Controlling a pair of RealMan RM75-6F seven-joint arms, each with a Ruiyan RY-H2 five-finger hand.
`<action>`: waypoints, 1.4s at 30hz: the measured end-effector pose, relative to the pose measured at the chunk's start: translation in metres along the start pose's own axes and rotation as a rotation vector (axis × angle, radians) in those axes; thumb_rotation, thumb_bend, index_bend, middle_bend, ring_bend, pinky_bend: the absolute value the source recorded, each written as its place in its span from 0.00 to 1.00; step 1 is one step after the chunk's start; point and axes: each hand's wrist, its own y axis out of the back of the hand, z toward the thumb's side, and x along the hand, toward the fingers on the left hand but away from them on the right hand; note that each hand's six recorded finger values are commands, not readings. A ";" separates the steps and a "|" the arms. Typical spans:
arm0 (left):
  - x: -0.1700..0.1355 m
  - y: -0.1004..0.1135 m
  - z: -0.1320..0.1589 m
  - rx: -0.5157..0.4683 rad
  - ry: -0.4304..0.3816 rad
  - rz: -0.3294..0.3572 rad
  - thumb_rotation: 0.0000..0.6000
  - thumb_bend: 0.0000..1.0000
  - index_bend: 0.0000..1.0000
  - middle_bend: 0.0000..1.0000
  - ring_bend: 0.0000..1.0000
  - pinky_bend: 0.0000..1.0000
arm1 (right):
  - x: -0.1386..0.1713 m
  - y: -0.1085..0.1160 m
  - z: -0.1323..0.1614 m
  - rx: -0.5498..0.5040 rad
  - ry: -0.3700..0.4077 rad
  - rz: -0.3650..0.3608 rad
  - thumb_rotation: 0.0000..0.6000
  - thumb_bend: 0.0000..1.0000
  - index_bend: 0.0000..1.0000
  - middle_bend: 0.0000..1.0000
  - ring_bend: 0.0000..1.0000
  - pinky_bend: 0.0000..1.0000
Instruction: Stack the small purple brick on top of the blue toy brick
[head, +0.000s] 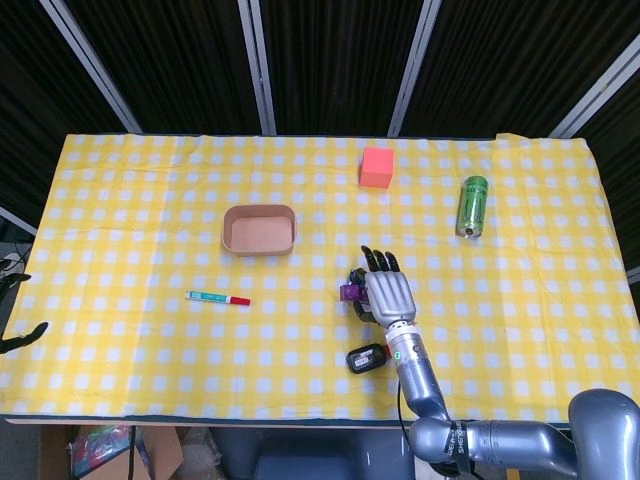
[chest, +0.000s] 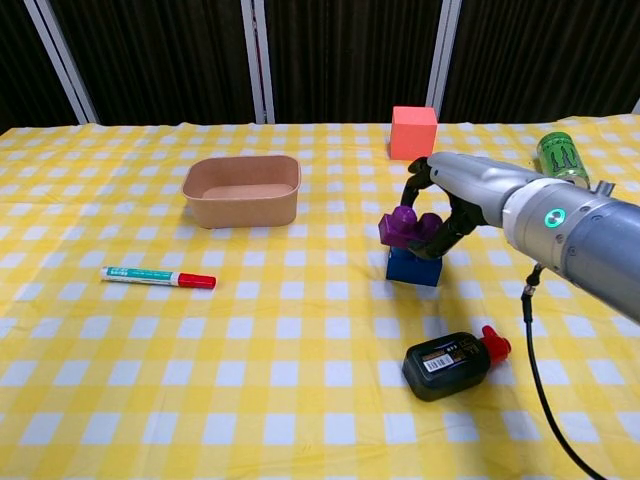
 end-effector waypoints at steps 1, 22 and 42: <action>0.000 0.000 0.000 -0.002 0.001 0.000 1.00 0.21 0.26 0.09 0.00 0.05 | -0.001 -0.001 0.002 0.002 0.001 0.001 1.00 0.51 0.60 0.00 0.00 0.00; 0.000 0.002 -0.005 -0.005 0.011 0.001 1.00 0.21 0.26 0.09 0.00 0.05 | -0.014 -0.009 0.000 0.033 -0.024 0.021 1.00 0.51 0.60 0.00 0.00 0.00; -0.002 0.004 -0.006 0.007 0.022 0.006 1.00 0.21 0.26 0.09 0.00 0.05 | -0.016 -0.001 -0.023 0.020 -0.052 0.013 1.00 0.51 0.60 0.00 0.00 0.00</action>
